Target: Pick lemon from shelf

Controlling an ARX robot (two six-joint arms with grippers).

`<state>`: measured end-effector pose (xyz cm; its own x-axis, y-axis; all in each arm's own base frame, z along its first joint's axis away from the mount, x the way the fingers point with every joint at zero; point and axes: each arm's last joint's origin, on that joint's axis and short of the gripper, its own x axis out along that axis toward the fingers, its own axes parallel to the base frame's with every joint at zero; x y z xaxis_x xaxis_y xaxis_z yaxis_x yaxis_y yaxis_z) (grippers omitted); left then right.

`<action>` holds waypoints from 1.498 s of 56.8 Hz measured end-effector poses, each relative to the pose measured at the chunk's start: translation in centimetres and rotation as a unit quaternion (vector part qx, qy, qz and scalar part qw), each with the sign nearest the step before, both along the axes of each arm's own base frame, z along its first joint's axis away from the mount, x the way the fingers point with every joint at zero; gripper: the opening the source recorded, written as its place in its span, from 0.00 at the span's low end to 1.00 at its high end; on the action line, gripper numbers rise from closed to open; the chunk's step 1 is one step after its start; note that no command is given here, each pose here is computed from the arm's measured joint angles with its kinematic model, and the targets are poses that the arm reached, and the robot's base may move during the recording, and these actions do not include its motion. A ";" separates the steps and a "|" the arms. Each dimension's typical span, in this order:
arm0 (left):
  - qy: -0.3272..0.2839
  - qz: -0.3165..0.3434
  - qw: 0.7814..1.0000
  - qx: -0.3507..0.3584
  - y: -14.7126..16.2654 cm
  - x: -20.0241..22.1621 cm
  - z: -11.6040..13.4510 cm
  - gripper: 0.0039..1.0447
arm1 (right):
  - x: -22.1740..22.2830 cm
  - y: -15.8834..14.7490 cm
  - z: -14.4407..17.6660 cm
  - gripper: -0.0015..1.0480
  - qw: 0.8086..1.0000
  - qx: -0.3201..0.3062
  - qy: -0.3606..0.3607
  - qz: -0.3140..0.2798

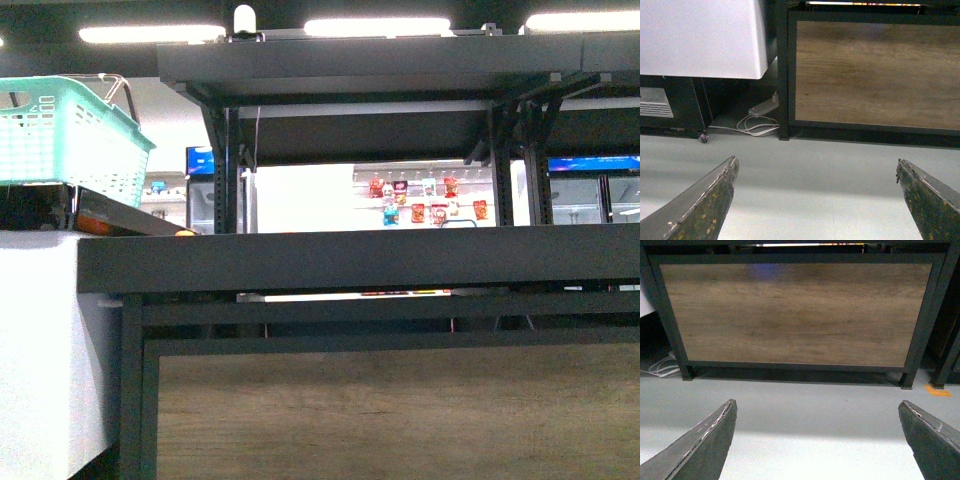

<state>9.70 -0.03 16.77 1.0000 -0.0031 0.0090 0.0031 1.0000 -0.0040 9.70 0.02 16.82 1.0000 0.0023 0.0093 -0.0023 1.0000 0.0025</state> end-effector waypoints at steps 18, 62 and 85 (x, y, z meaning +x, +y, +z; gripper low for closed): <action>0.000 0.000 1.000 0.000 0.0 0.0 0.0 0.93 | 0.0 0.0 0.0 0.93 1.000 0.000 0.000 0.000; 0.000 0.000 1.000 0.000 0.0 0.0 0.0 0.93 | 0.0 0.0 0.0 0.93 1.000 0.000 0.000 0.000; 0.000 0.000 1.000 0.000 0.0 0.0 0.0 0.93 | 0.0 0.0 0.0 0.93 1.000 0.000 0.000 0.000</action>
<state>9.70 -0.03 16.77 1.0000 -0.0023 0.0086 0.0023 1.0000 -0.0040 9.70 0.02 16.83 1.0000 0.0023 0.0097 -0.0023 1.0000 0.0025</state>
